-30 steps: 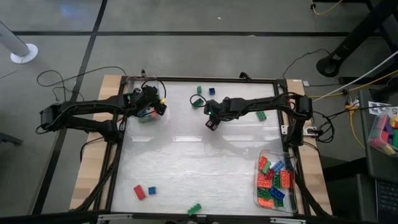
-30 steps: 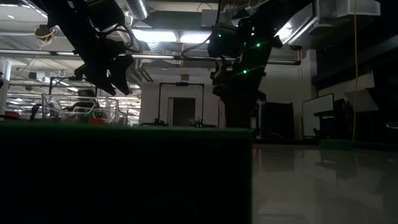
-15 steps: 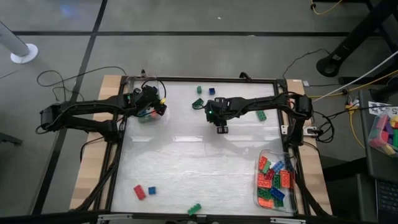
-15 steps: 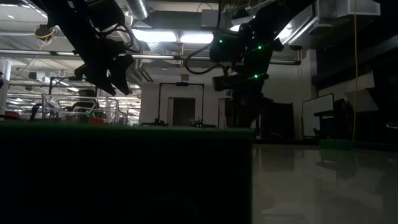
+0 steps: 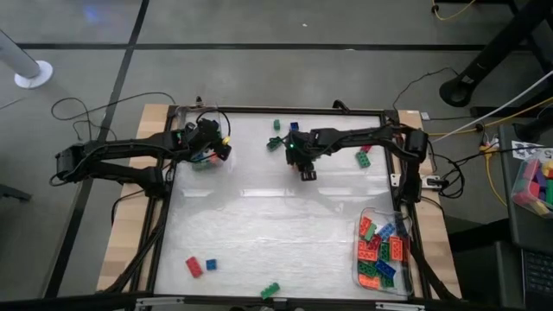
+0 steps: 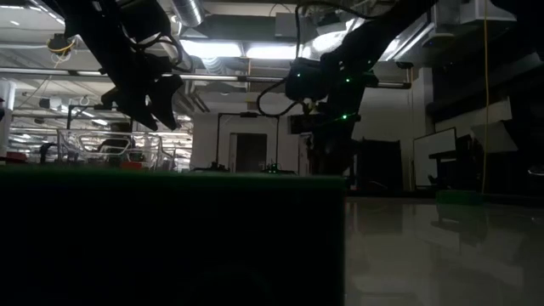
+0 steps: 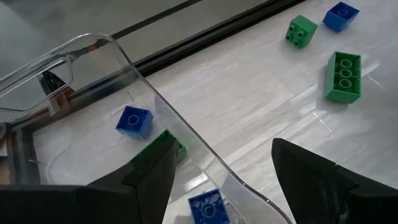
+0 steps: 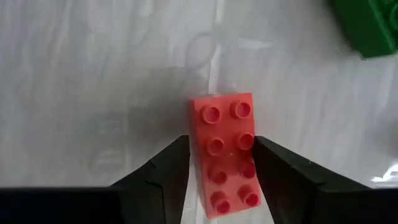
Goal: Sort blocks by size
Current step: Put the 8 stud orange game piece into the bottom transparent bin
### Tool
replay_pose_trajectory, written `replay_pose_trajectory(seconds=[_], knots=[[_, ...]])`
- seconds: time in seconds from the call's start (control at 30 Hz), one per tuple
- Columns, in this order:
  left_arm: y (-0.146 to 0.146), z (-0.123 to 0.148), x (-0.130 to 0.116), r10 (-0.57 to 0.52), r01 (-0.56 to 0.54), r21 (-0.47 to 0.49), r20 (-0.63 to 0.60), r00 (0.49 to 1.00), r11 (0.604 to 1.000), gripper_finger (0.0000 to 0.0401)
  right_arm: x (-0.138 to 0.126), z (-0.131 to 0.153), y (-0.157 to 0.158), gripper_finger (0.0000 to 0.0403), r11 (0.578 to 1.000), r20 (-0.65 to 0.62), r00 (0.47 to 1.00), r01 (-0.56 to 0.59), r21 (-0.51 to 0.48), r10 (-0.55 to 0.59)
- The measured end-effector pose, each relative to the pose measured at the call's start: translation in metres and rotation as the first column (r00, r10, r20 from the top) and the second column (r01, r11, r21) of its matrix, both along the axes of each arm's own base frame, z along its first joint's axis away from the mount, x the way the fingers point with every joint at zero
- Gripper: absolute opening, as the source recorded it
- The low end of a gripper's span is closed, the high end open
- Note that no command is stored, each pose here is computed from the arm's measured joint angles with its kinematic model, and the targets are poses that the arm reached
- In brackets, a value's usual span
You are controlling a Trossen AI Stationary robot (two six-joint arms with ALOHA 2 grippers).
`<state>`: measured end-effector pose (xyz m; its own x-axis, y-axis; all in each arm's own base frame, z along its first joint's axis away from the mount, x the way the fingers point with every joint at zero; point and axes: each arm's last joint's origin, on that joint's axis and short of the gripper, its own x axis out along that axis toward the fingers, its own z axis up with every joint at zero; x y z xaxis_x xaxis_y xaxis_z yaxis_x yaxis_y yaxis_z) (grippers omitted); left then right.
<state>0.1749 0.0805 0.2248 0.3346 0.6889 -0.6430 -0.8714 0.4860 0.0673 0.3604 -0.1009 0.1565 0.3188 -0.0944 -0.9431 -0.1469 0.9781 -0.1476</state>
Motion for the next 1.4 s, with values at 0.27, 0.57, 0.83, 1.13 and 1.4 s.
replay_pose_trajectory(seconds=[0.27, 0.57, 0.83, 1.13, 1.4], knots=[[-0.001, 0.000, 0.001, -0.007, 0.007, -0.001, 0.003, 1.000, 1.000, 0.0249, 0.004, -0.019, -0.001, 0.0177, 0.999, -0.054, 0.998, 0.036, -0.037, -0.038], [-0.002, 0.003, 0.006, -0.082, 0.084, -0.029, 0.063, 0.995, 0.996, 0.0249, 0.005, -0.020, 0.001, 0.0176, 0.996, -0.021, 0.999, 0.052, 0.079, -0.051], [-0.010, 0.014, 0.022, -0.242, 0.270, -0.066, 0.285, 0.928, 0.960, 0.0249, 0.030, 0.006, 0.009, 0.0138, 0.996, 0.106, 0.994, 0.031, 0.080, -0.039], [-0.023, 0.016, 0.029, -0.167, 0.315, -0.252, 0.474, 0.864, 0.915, 0.0249, 0.070, 0.059, 0.035, 0.0164, 0.998, 0.385, 0.921, -0.063, -0.012, 0.063], [-0.032, 0.016, 0.031, -0.167, 0.339, -0.279, 0.496, 0.852, 0.899, 0.0249, 0.091, 0.086, 0.053, 0.0144, 0.987, 0.583, 0.805, -0.019, -0.157, 0.108]])
